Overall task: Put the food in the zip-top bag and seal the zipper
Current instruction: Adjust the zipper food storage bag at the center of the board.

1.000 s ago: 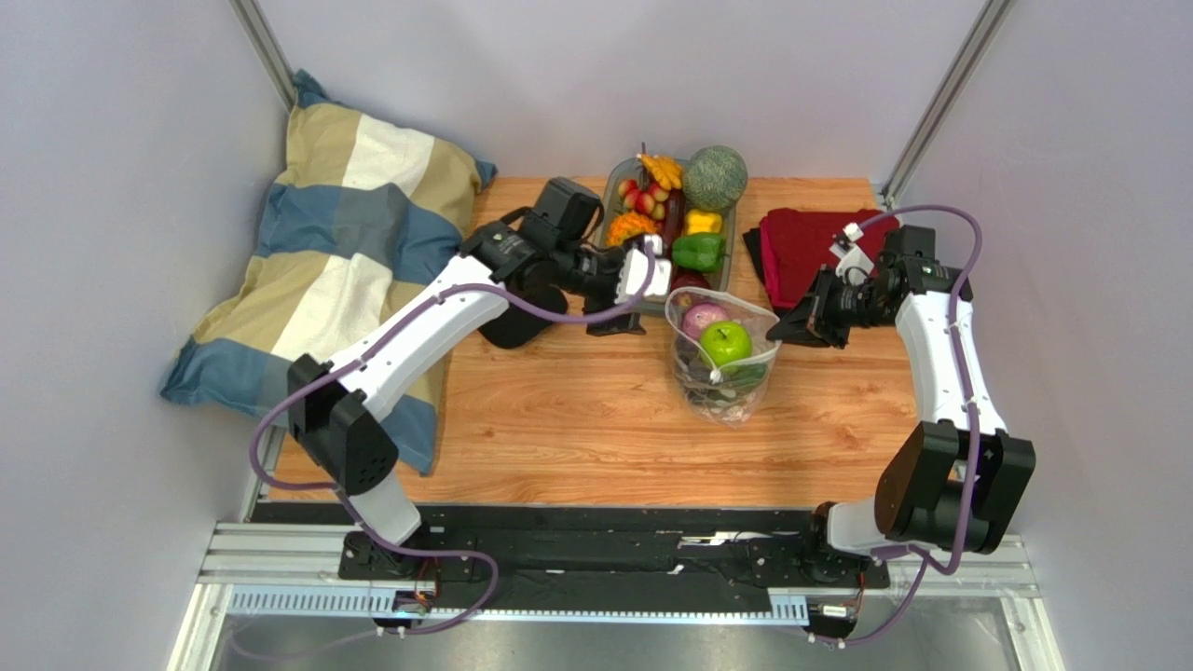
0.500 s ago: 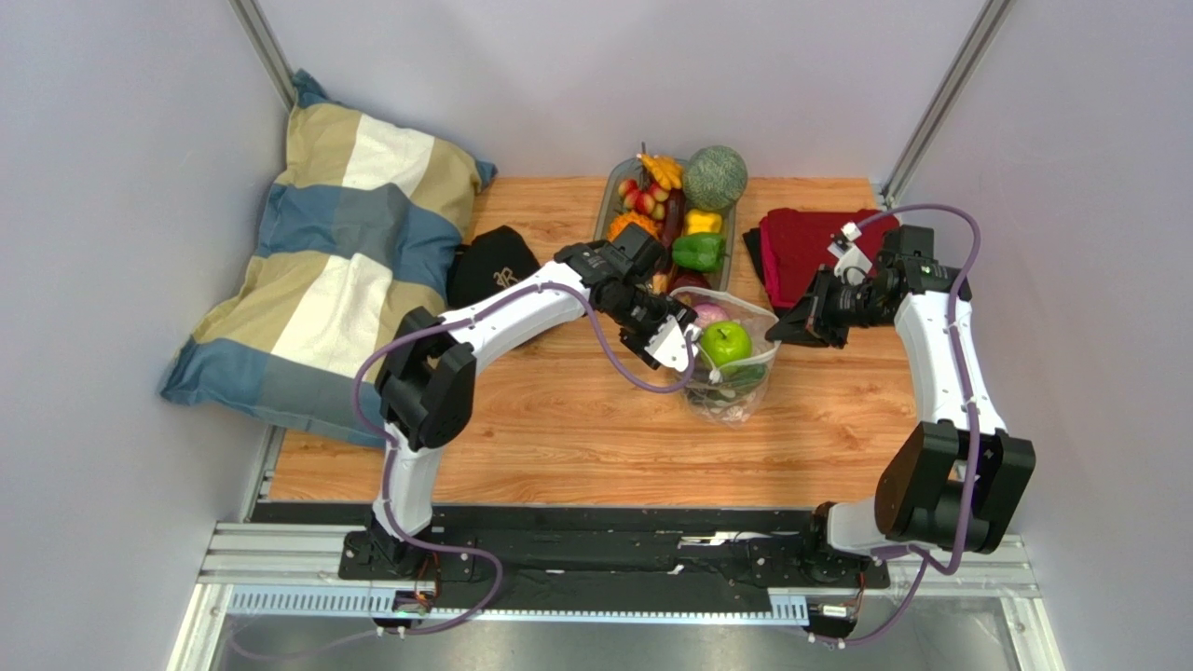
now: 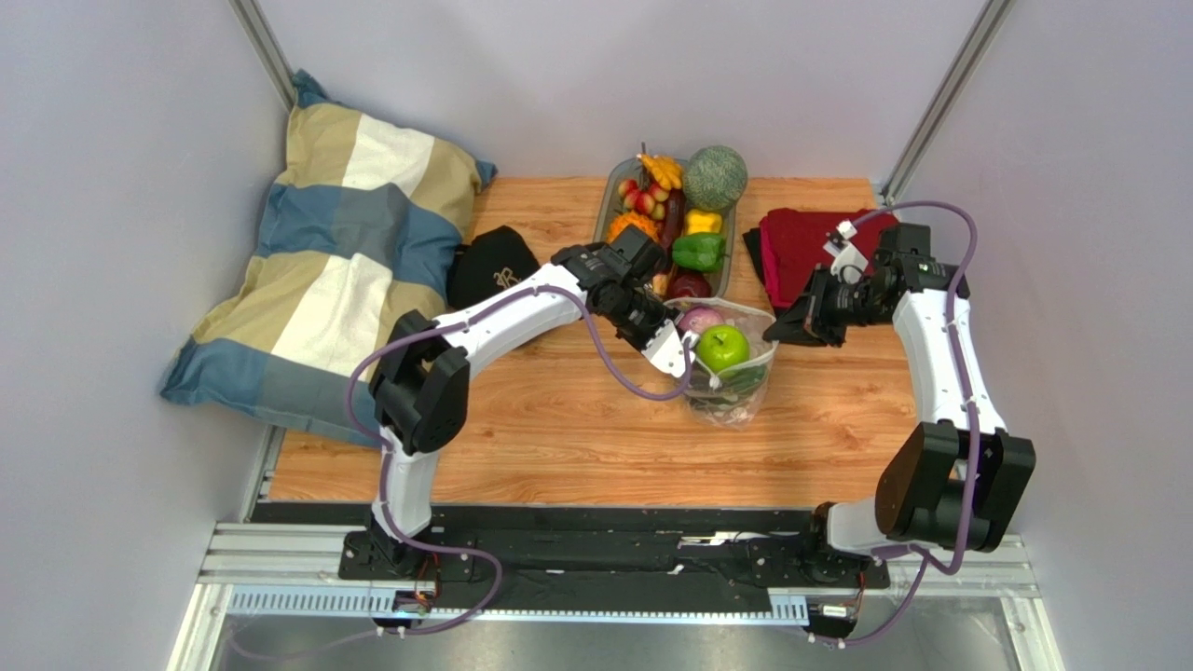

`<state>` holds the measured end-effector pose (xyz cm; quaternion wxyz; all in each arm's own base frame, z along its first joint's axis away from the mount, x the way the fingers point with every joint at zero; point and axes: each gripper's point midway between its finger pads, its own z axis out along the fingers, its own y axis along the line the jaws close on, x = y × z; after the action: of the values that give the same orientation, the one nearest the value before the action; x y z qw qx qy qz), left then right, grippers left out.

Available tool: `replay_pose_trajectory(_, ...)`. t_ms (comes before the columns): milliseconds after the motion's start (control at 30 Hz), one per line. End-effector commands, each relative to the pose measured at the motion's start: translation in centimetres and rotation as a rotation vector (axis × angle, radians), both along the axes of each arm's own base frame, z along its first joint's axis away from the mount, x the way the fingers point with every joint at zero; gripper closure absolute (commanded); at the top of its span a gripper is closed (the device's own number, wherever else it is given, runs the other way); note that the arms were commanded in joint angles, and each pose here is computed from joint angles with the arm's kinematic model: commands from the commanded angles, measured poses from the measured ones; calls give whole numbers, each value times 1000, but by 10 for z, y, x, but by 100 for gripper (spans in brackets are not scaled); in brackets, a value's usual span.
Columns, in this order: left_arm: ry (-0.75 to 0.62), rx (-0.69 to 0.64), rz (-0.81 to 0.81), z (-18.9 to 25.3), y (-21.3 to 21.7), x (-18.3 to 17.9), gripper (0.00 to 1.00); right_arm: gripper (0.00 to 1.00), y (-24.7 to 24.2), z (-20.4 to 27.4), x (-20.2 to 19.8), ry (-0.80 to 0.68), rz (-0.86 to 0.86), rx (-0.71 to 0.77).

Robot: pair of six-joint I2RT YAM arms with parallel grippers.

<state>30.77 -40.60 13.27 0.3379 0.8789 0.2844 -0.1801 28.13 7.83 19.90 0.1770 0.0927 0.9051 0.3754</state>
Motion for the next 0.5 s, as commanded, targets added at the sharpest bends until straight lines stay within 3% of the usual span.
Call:
replay_pose_trajectory(0,5,-77,-62,80,6,-65,100,100,27,25,1,-80,115,28)
replay_pose_trajectory(200,215,-100,31,131,17,-144,100,100,95,56,-12,-215,393,6)
replay_pose_trajectory(467,437,-56,369,103,39,-159,100,100,163,46,-16,-238,640,15)
